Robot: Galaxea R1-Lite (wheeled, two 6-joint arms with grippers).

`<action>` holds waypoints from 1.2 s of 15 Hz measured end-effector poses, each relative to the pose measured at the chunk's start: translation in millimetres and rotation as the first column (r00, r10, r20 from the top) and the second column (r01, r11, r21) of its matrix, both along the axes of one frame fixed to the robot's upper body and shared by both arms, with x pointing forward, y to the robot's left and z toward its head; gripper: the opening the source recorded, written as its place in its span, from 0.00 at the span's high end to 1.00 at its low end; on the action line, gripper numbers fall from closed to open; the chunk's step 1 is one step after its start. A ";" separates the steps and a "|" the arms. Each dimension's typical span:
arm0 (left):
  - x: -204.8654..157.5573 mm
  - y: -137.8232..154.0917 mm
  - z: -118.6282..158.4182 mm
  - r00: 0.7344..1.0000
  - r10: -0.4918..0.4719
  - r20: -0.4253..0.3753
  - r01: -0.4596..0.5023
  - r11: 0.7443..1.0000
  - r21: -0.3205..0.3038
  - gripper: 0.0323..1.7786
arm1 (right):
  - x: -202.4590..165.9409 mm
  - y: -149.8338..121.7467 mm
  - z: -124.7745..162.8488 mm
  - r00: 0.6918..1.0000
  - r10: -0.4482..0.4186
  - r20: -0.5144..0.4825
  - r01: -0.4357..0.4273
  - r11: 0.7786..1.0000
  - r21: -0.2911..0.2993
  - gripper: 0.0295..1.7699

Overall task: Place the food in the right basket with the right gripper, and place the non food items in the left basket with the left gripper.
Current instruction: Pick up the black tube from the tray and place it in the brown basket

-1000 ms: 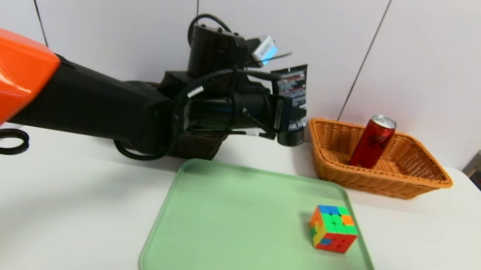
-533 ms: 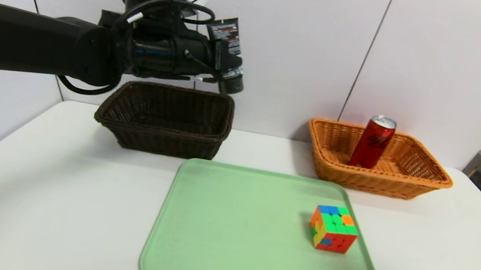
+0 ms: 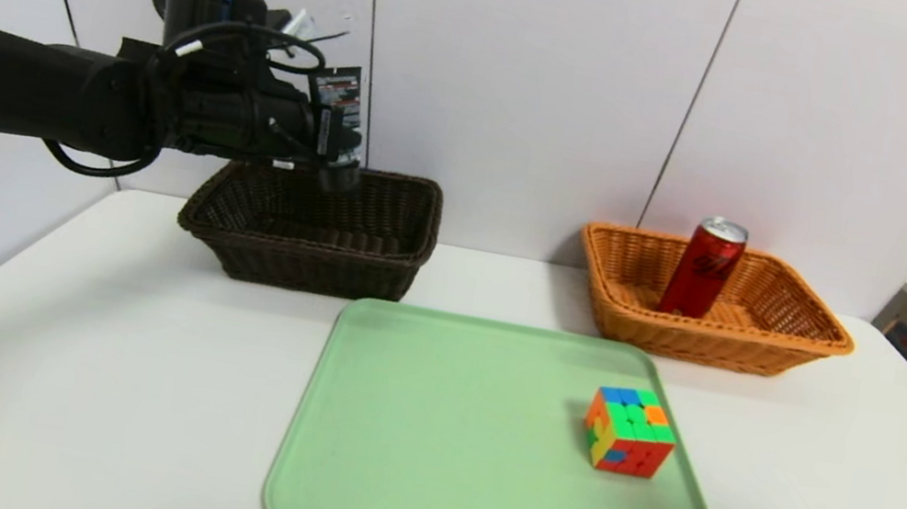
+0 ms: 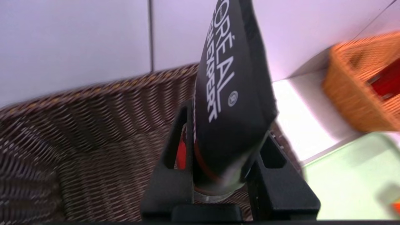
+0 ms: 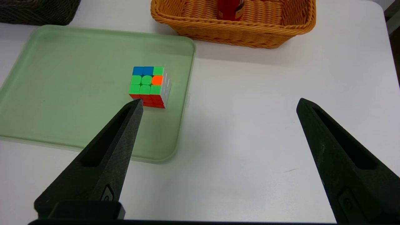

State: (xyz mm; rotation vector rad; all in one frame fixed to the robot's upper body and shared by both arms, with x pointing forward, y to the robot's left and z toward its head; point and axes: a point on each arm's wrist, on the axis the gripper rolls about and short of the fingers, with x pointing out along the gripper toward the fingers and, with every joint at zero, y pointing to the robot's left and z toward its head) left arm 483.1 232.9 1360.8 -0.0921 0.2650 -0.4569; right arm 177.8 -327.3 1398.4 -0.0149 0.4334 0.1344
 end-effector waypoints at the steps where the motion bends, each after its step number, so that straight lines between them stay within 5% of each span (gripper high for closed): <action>1: 0.6 2.7 -5.3 1.000 0.006 -0.005 -0.006 1.000 0.027 0.74 | -0.1 0.0 0.0 1.000 0.000 0.000 0.000 1.000 0.000 0.04; 14: 44.8 41.5 -76.3 0.984 0.131 -0.124 -0.120 0.989 0.091 0.74 | 1.4 0.1 -0.2 1.000 0.000 -0.003 0.000 1.000 -0.002 0.04; 18: 49.5 42.2 -81.6 0.984 0.134 -0.116 -0.124 0.988 0.089 0.48 | 1.6 0.2 -1.2 1.000 0.000 -0.007 0.000 1.000 -0.002 0.04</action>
